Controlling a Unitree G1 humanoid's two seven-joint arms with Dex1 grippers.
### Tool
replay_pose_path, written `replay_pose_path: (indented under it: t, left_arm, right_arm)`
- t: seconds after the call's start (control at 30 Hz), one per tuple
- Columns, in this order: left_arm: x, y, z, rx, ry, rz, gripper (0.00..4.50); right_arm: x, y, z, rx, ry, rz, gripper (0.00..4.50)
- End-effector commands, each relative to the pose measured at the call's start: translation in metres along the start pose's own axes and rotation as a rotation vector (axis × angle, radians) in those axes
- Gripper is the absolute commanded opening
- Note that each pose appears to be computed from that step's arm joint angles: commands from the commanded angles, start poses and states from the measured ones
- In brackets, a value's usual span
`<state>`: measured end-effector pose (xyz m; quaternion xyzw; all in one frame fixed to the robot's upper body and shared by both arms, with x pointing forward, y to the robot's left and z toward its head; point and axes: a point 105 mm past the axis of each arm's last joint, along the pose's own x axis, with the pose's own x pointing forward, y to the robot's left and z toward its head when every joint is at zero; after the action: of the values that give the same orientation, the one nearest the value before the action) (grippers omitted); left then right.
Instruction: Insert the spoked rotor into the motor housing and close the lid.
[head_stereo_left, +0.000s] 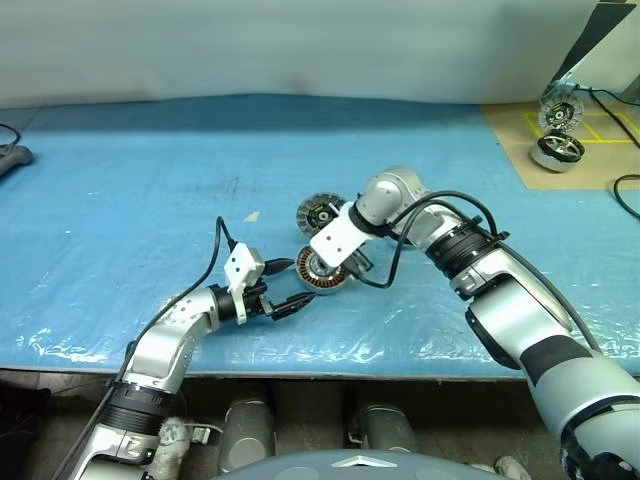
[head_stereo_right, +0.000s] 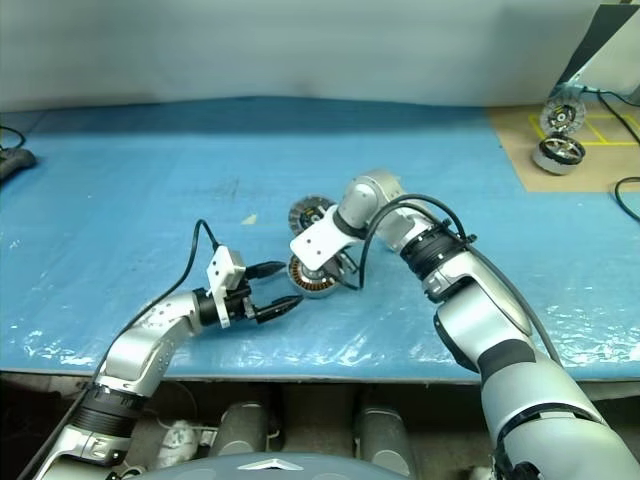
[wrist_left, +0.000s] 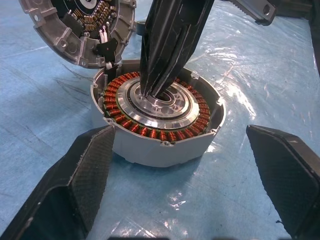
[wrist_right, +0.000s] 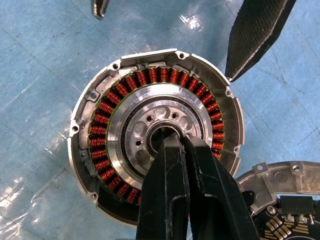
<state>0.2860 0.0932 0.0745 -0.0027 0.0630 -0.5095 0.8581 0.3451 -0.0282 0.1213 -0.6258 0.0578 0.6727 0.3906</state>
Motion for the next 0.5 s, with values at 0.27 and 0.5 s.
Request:
replay_pose_path:
  t: [0.27,0.5]
  left_arm:
    - [0.000,-0.002,0.009,0.032,-0.032,-0.008,4.50]
    - [0.001,-0.002,0.009,0.028,-0.031,-0.011,4.50]
  right_arm:
    - [0.008,0.011,0.004,-0.040,0.005,0.054,0.61]
    - [-0.008,-0.006,0.010,-0.028,-0.024,-0.013,0.61]
